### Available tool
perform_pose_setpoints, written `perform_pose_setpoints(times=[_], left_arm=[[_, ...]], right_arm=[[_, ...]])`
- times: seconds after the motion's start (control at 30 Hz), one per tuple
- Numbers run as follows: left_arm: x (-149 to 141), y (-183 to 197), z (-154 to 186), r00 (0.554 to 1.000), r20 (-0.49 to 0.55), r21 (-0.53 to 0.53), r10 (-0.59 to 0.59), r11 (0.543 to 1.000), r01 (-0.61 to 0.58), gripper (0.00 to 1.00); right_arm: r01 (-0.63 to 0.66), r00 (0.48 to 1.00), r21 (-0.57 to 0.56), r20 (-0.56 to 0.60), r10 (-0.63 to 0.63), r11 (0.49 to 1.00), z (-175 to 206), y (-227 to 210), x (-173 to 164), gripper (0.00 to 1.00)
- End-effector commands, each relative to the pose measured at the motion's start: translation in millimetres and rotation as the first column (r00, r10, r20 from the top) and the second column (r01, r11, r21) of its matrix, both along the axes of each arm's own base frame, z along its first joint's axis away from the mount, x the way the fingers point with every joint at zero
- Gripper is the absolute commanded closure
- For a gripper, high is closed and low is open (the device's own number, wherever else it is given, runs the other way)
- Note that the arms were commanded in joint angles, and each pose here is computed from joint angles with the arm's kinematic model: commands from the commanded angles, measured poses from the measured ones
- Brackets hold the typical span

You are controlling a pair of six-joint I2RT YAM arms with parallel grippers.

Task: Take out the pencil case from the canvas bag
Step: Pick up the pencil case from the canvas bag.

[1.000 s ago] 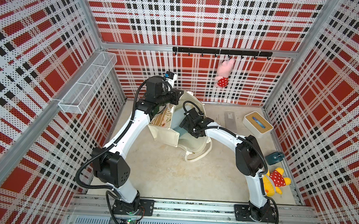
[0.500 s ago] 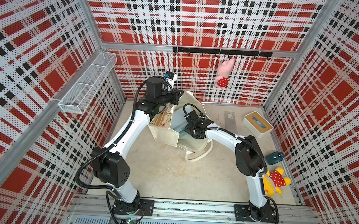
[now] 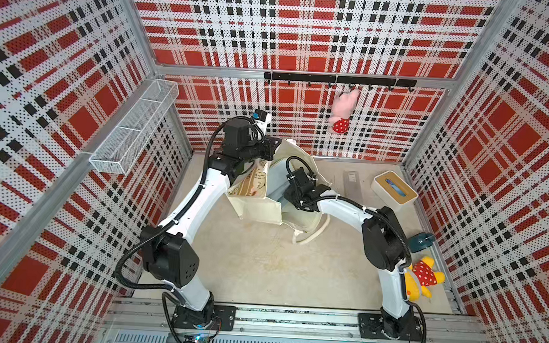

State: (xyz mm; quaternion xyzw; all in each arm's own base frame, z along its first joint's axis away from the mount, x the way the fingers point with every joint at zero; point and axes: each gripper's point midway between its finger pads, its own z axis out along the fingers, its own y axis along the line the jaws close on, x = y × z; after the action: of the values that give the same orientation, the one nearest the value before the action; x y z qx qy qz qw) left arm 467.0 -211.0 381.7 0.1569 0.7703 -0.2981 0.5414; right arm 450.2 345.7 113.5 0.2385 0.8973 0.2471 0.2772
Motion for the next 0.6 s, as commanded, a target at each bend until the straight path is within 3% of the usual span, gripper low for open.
perform_pose_setpoints(times=[0.0, 0.2, 0.4, 0.57], left_arm=[[-19, 6, 78, 0.973, 0.231, -0.058, 0.004, 0.998, 0.010, 1.00], [-17, 7, 78, 0.973, 0.231, -0.059, 0.013, 0.998, 0.001, 1.00], [-12, 9, 73, 0.975, 0.218, -0.065, 0.032, 0.998, -0.018, 1.00], [-2, 20, 74, 0.977, 0.193, -0.097, 0.086, 0.993, -0.068, 1.00]], right_arm=[[-0.001, 0.998, -0.028, 0.063, 0.003, 1.000, 28, -14, 0, 0.78], [-0.083, 0.970, -0.011, 0.228, 0.083, 0.997, 74, -17, -5, 0.84], [-0.248, 0.877, 0.010, 0.426, 0.220, 0.969, 121, -8, -23, 0.91], [-0.383, 0.799, -0.033, 0.490, 0.349, 0.923, 133, 6, -35, 0.97]])
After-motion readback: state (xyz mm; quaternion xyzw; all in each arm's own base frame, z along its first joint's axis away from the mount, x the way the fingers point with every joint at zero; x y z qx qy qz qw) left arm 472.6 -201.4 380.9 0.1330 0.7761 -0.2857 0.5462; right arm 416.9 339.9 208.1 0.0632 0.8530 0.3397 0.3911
